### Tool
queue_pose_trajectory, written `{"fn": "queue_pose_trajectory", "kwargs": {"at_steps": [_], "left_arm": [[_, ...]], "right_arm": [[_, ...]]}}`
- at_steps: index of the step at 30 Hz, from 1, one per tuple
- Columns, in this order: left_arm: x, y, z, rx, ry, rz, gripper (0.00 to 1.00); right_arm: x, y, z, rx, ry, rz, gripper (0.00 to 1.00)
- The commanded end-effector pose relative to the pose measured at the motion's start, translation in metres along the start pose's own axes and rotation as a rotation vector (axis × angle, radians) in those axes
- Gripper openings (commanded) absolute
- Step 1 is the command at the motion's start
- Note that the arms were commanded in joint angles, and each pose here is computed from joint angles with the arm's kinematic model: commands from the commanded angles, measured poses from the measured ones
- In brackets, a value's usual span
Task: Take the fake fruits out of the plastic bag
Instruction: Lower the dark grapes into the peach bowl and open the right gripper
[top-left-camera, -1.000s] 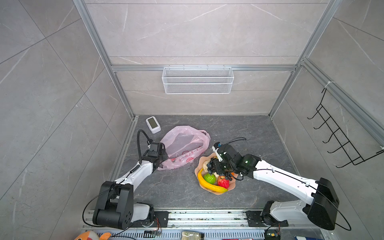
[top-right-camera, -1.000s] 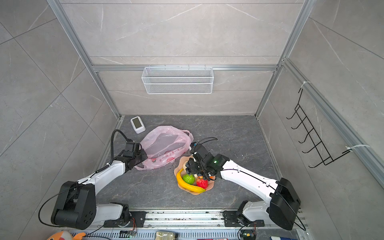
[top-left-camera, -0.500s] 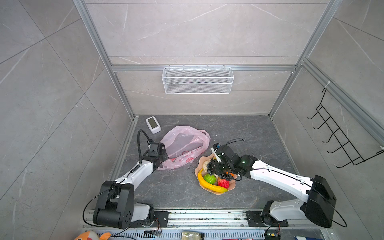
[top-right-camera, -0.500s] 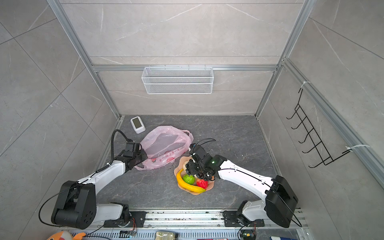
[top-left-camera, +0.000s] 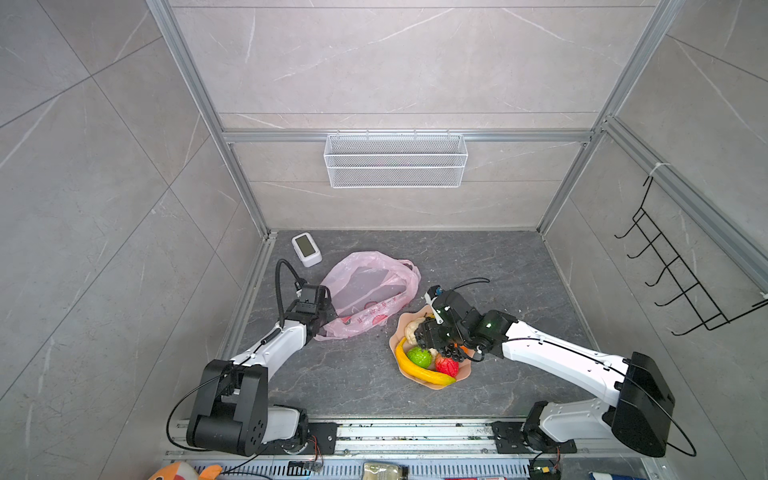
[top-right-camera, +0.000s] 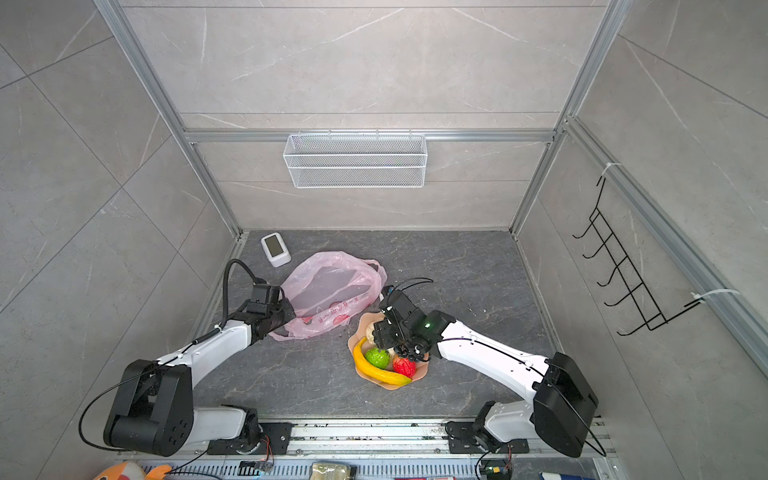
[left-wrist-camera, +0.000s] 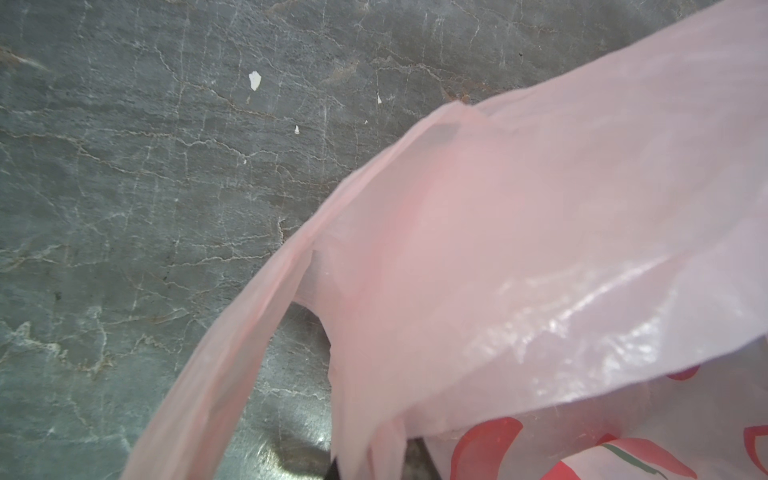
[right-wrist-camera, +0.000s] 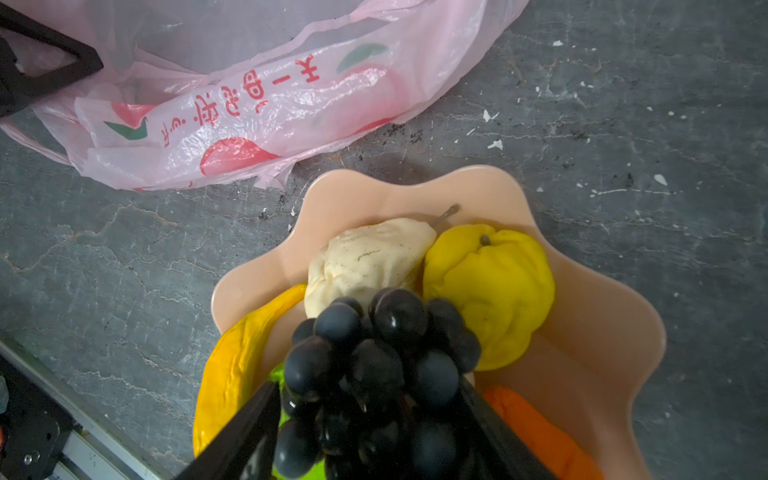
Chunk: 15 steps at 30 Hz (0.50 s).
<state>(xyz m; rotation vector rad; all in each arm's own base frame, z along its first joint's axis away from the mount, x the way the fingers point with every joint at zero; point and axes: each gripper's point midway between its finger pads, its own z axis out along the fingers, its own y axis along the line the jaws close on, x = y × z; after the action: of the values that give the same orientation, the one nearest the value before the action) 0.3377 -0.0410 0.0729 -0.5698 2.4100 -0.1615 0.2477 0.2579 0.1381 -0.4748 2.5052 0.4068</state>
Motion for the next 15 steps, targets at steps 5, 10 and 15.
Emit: {"fn": "queue_pose_trajectory", "kwargs": {"at_steps": [5,10,15], "left_arm": [[-0.008,-0.007,-0.001,0.035,-0.023,-0.004,0.0],[-0.008,-0.008,-0.001,0.039,-0.022,-0.005,0.0],[-0.007,-0.012,0.001,0.055,-0.007,0.0,0.0]], "right_arm": [[-0.002,-0.015,-0.009,0.089,-0.021,-0.012,0.82],[-0.004,-0.017,-0.009,0.101,-0.028,-0.012,0.86],[-0.011,-0.022,-0.017,0.126,-0.059,-0.007,0.87]]}}
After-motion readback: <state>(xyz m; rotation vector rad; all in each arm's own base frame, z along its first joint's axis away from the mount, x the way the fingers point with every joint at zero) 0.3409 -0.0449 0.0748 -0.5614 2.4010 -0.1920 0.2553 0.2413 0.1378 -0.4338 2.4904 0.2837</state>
